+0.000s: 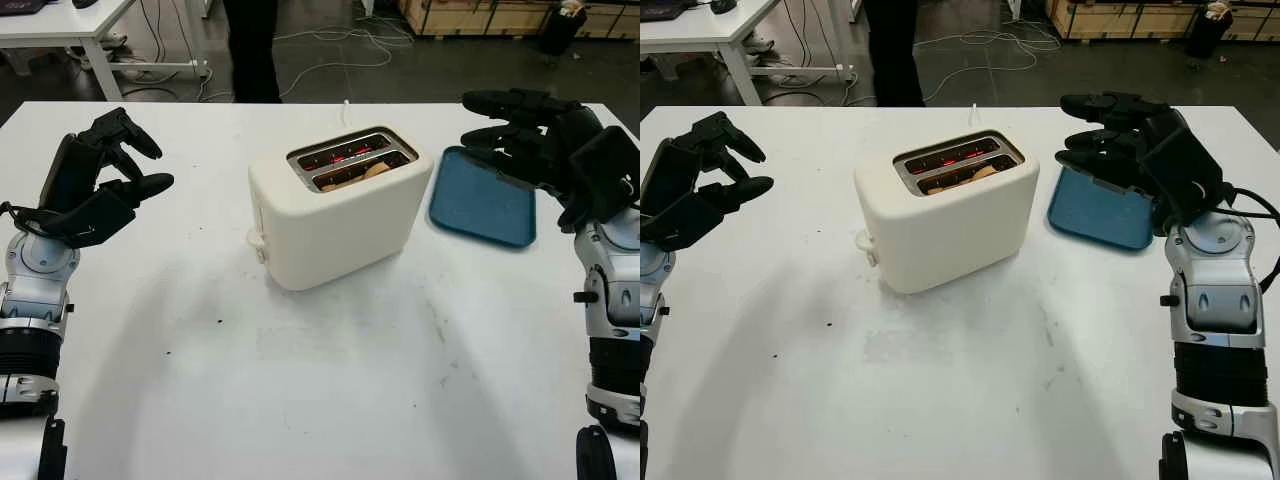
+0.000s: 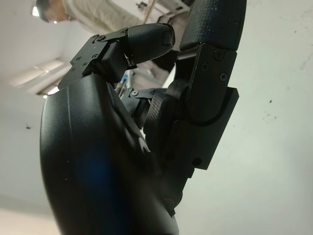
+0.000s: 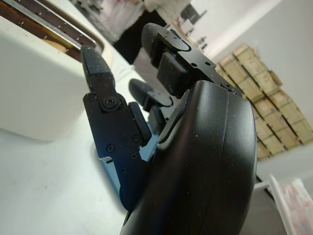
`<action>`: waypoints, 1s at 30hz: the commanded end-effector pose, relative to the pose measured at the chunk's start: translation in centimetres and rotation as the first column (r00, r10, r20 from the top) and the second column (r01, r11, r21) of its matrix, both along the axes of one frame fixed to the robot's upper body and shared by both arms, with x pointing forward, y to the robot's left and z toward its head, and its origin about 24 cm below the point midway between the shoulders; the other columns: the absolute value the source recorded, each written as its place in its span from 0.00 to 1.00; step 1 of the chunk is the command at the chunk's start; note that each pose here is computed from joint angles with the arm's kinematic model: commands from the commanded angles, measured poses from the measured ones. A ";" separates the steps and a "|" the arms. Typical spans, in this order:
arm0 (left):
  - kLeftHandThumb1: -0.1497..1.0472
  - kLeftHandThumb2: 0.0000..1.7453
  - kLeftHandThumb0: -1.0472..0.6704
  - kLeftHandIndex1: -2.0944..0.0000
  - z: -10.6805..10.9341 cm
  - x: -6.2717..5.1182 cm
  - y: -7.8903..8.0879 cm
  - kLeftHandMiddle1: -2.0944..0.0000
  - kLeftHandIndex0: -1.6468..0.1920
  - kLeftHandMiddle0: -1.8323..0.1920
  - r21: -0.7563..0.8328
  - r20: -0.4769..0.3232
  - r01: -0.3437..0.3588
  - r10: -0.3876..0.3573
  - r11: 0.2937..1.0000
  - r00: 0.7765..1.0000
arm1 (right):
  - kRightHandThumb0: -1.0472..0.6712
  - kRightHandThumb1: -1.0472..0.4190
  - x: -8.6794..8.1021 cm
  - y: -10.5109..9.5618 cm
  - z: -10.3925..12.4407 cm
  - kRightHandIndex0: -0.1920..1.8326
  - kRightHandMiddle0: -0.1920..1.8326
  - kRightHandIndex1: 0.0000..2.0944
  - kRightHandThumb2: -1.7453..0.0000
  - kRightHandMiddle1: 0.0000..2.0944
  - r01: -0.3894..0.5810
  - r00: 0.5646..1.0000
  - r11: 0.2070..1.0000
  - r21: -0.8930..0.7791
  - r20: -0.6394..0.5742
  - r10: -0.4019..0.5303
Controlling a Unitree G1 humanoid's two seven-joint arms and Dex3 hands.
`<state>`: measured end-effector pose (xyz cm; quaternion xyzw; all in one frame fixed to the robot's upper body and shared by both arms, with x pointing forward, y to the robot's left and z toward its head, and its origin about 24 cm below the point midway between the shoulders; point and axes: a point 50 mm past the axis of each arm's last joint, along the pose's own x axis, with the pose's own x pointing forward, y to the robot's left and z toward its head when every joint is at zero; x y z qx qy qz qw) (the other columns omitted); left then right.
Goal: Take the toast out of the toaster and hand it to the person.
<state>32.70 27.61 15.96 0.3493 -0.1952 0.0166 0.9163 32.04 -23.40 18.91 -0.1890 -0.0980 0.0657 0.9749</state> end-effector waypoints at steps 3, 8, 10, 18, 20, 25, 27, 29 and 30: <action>0.89 0.10 0.00 0.26 0.4 0.2 -0.4 0.24 0.65 0.60 -0.007 0.015 0.008 -0.007 1.000 1.000 | 0.39 0.19 0.1 0.1 0.6 0.35 0.48 0.32 1.00 0.00 -0.005 1.000 1.000 -0.001 0.008 0.005; 0.89 0.11 0.00 0.26 0.4 0.2 -0.4 0.24 0.66 0.60 -0.007 0.020 0.008 -0.008 1.000 1.000 | 0.39 0.19 0.1 0.0 0.5 0.36 0.48 0.32 1.00 0.00 -0.002 1.000 1.000 -0.001 0.014 0.002; 0.89 0.11 0.00 0.26 0.3 0.3 -0.4 0.24 0.66 0.60 -0.006 0.021 0.007 -0.006 1.000 1.000 | 0.39 0.19 0.0 0.0 0.5 0.36 0.48 0.32 1.00 0.00 0.002 1.000 1.000 -0.001 0.014 -0.002; 0.89 0.12 0.00 0.25 0.3 0.1 -0.4 0.23 0.67 0.60 -0.006 0.024 0.003 -0.003 1.000 1.000 | 0.38 0.19 0.0 0.0 0.4 0.36 0.48 0.32 1.00 0.00 0.003 1.000 1.000 -0.013 0.020 -0.003; 0.89 0.12 0.00 0.25 0.3 0.1 -0.4 0.23 0.67 0.61 -0.009 0.023 0.004 -0.004 1.000 1.000 | 0.39 0.19 0.0 0.0 0.5 0.37 0.49 0.32 1.00 0.00 -0.001 1.000 1.000 -0.013 0.020 0.001; 0.89 0.11 0.00 0.26 0.3 0.1 -0.3 0.24 0.64 0.59 -0.008 0.014 0.012 -0.012 1.000 1.000 | 0.39 0.19 0.0 0.0 0.5 0.36 0.48 0.32 1.00 0.00 -0.003 1.000 1.000 0.005 0.014 0.003; 0.89 0.11 0.00 0.26 0.3 0.1 -0.3 0.25 0.63 0.58 -0.008 0.013 0.014 -0.013 1.000 1.000 | 0.38 0.19 0.0 0.0 0.5 0.36 0.48 0.32 1.00 0.00 -0.001 1.000 1.000 -0.002 0.015 0.001; 0.89 0.11 0.00 0.27 0.2 0.1 -0.3 0.25 0.63 0.57 -0.008 0.013 0.013 -0.013 1.000 1.000 | 0.38 0.19 -0.1 -0.1 0.5 0.36 0.48 0.32 1.00 0.00 0.002 1.000 1.000 -0.009 0.012 -0.002; 0.89 0.11 0.00 0.27 0.2 0.1 -0.3 0.26 0.63 0.57 -0.007 0.013 0.012 -0.012 1.000 1.000 | 0.39 0.19 -0.1 0.0 0.5 0.35 0.48 0.32 1.00 0.00 0.004 1.000 1.000 -0.011 0.011 -0.004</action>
